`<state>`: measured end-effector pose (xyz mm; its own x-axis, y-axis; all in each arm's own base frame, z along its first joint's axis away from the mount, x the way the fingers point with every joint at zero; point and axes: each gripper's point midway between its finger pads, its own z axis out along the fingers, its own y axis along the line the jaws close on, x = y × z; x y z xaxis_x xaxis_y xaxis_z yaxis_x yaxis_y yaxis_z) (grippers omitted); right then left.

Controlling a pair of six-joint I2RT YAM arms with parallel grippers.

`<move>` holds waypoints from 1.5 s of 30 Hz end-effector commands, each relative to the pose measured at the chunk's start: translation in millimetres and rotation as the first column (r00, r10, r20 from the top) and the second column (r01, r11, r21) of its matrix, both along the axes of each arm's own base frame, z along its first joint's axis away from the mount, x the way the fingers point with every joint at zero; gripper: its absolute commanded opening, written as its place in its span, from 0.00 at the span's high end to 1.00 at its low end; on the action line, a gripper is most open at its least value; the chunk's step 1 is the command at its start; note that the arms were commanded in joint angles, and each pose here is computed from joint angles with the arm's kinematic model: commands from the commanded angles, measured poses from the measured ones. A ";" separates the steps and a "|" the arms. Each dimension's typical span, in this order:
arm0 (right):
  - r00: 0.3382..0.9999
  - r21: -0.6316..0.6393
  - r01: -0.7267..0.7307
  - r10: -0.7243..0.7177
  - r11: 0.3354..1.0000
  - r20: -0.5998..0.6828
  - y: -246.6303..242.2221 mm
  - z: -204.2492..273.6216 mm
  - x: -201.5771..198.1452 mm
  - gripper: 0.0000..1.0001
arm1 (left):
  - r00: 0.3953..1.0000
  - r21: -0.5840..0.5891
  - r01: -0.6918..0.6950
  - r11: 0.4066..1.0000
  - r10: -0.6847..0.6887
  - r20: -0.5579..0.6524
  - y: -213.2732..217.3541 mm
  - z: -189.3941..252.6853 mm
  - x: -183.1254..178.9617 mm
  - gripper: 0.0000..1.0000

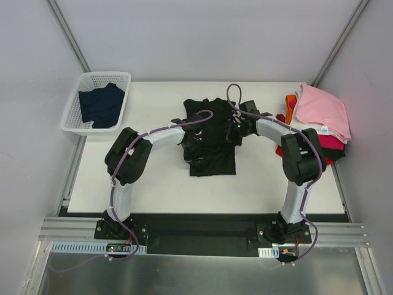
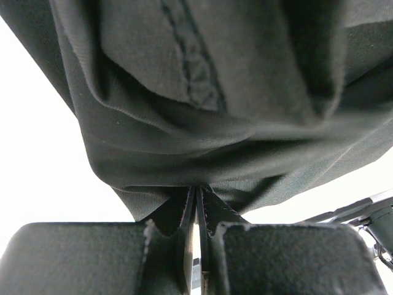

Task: Fold and stack the t-shirts
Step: Fold the folded rectangular tshirt in 1/3 of the way

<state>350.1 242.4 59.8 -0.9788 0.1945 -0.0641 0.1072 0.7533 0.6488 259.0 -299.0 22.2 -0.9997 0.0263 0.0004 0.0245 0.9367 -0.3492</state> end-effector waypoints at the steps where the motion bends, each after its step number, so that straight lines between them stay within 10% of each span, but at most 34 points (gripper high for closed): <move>1: 0.998 0.030 -0.053 0.052 0.998 0.033 13.7 37.6 -26.4 0.99 | 1.000 -0.003 -0.003 1.000 0.003 0.000 -0.1 12.6 -5.4 1.00; 20: 0.994 -0.022 -0.097 0.096 0.995 -0.055 24.8 -11.6 -54.0 0.99 | 1.000 0.002 0.017 1.000 -0.017 -0.018 2.9 6.4 -10.9 1.00; 45: 1.000 0.028 -0.012 0.012 1.000 -0.001 25.2 -18.4 47.0 0.99 | 1.000 0.019 0.002 1.000 -0.002 -0.019 10.6 7.2 -17.2 1.00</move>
